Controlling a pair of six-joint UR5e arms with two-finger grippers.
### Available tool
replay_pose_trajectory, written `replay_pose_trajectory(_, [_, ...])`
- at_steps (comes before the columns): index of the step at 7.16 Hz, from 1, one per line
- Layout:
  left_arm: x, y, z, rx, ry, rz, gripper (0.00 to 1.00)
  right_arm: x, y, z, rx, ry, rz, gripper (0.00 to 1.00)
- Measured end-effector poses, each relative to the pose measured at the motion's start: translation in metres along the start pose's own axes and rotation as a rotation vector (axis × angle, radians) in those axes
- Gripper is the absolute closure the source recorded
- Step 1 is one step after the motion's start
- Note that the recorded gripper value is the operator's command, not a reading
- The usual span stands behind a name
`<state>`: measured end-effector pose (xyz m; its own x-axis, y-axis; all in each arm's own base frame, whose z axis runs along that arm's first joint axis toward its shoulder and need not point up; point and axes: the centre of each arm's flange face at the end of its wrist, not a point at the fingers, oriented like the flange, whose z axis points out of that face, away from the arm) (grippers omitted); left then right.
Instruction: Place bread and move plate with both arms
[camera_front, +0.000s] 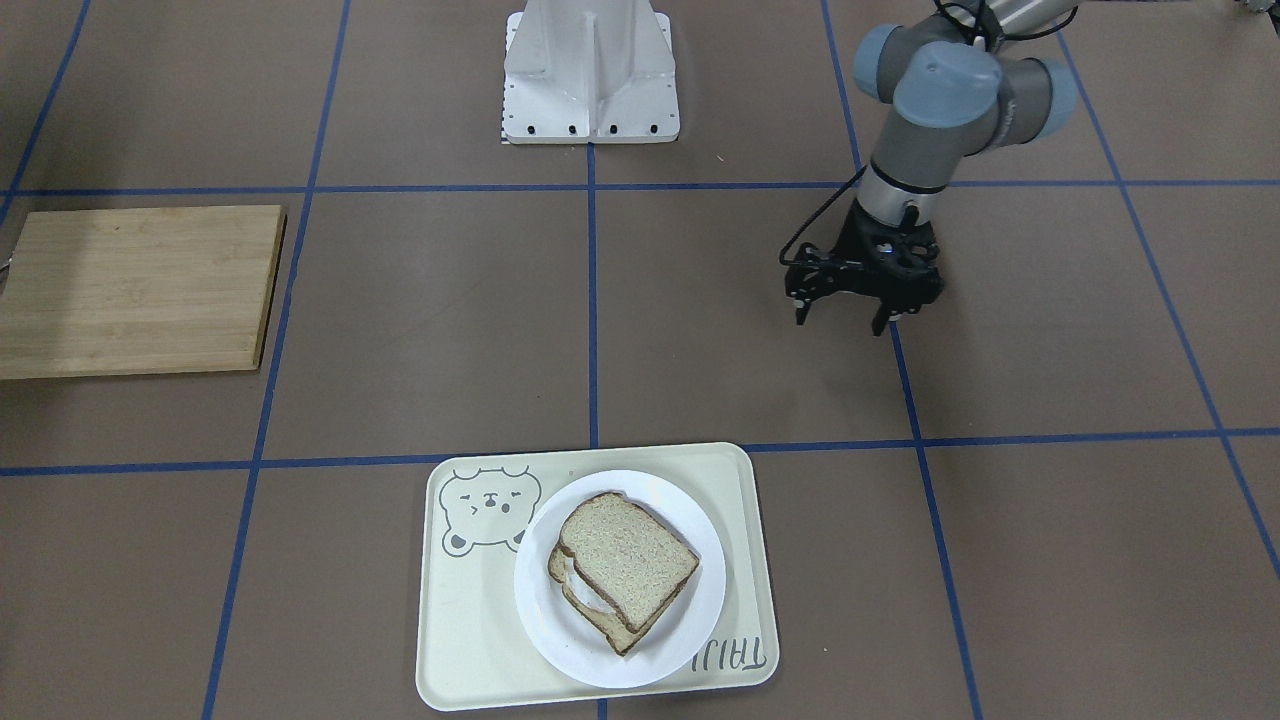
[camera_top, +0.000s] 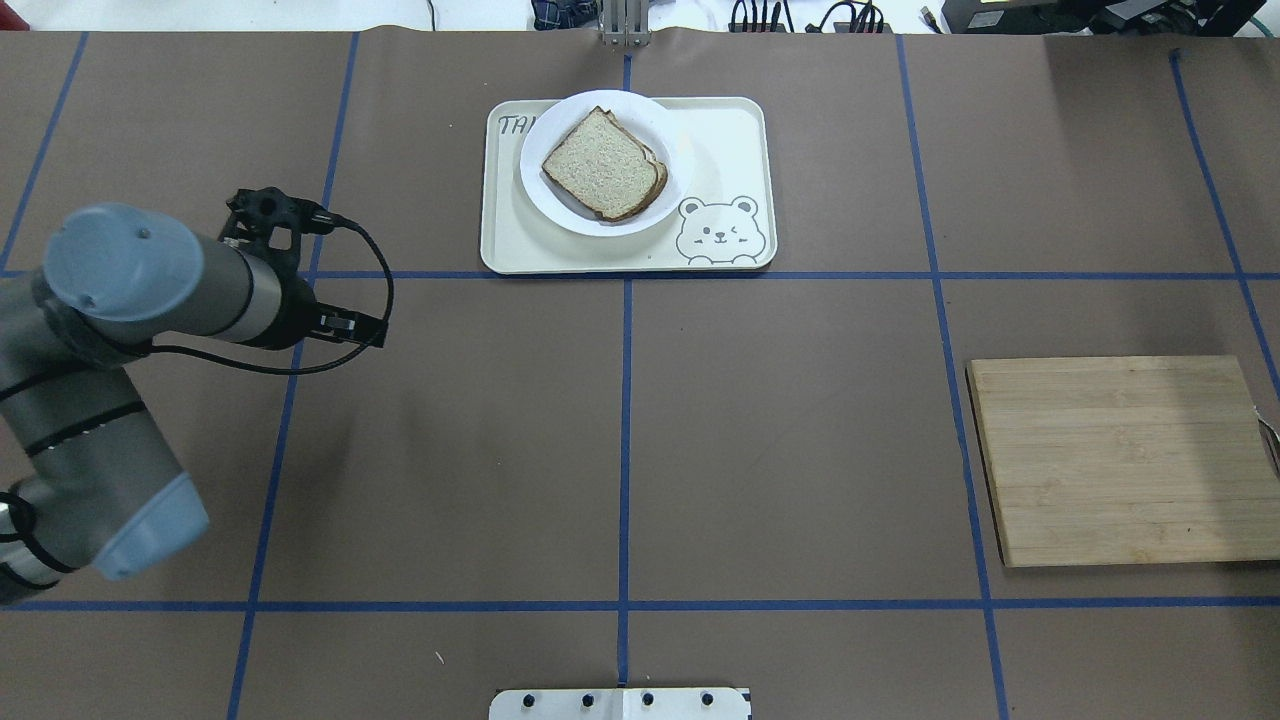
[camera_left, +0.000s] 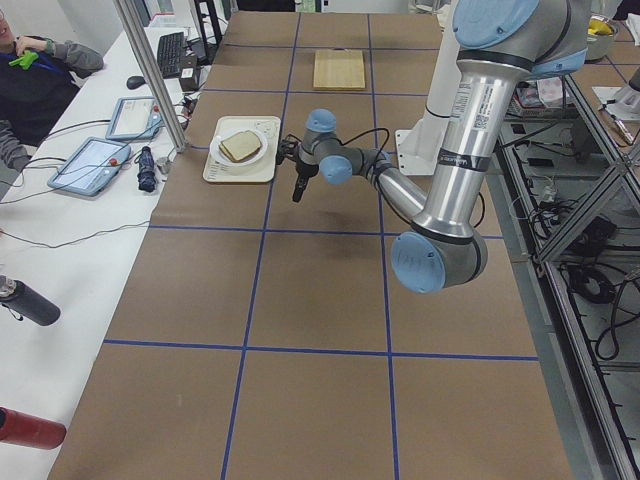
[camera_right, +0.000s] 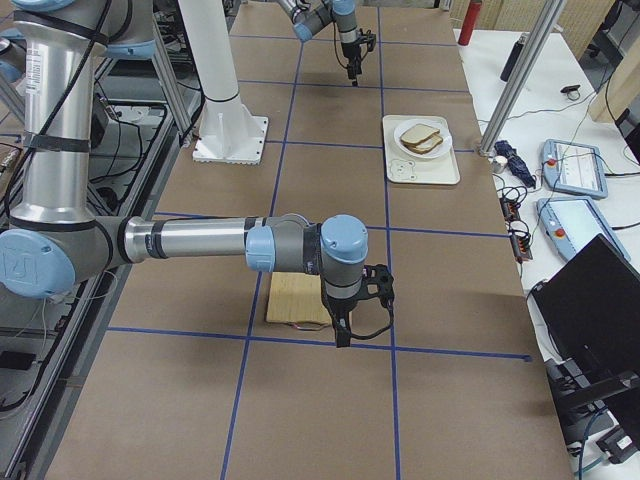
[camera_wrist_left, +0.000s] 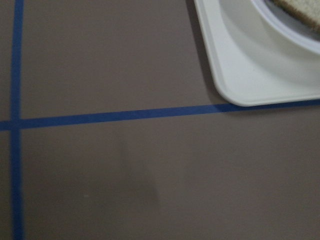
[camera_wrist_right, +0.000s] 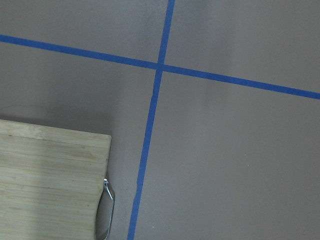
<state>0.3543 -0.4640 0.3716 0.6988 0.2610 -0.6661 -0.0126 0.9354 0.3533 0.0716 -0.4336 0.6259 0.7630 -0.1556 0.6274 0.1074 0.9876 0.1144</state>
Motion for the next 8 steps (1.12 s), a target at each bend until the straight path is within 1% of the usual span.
replay_pose_trajectory(1, [-0.065, -0.006, -0.02, -0.053, -0.016, 0.094, 0.02, 0.0, 0.0, 0.0, -0.001, -0.001, 0.0, 0.0])
replay_pose_trajectory(2, [-0.131, -0.011, -0.043, -0.094, -0.028, 0.167, 0.02, 0.001, 0.0, 0.001, -0.002, -0.002, 0.0, 0.0])
replay_pose_trajectory(4, [-0.236, -0.016, -0.09, -0.177, -0.092, 0.262, 0.02, 0.001, 0.0, 0.002, -0.003, -0.002, 0.001, 0.0])
replay_pose_trajectory(5, [-0.283, -0.015, -0.113, -0.207, -0.12, 0.28, 0.02, 0.001, 0.0, 0.002, -0.003, -0.002, 0.002, 0.0])
replay_pose_trajectory(6, [-0.328, -0.01, -0.13, -0.23, -0.138, 0.263, 0.01, 0.002, 0.0, 0.002, -0.004, -0.003, 0.002, 0.0])
replay_pose_trajectory(8, [-0.386, 0.011, -0.138, -0.265, -0.141, 0.18, 0.02, 0.002, 0.0, 0.004, -0.006, -0.008, 0.006, 0.0])
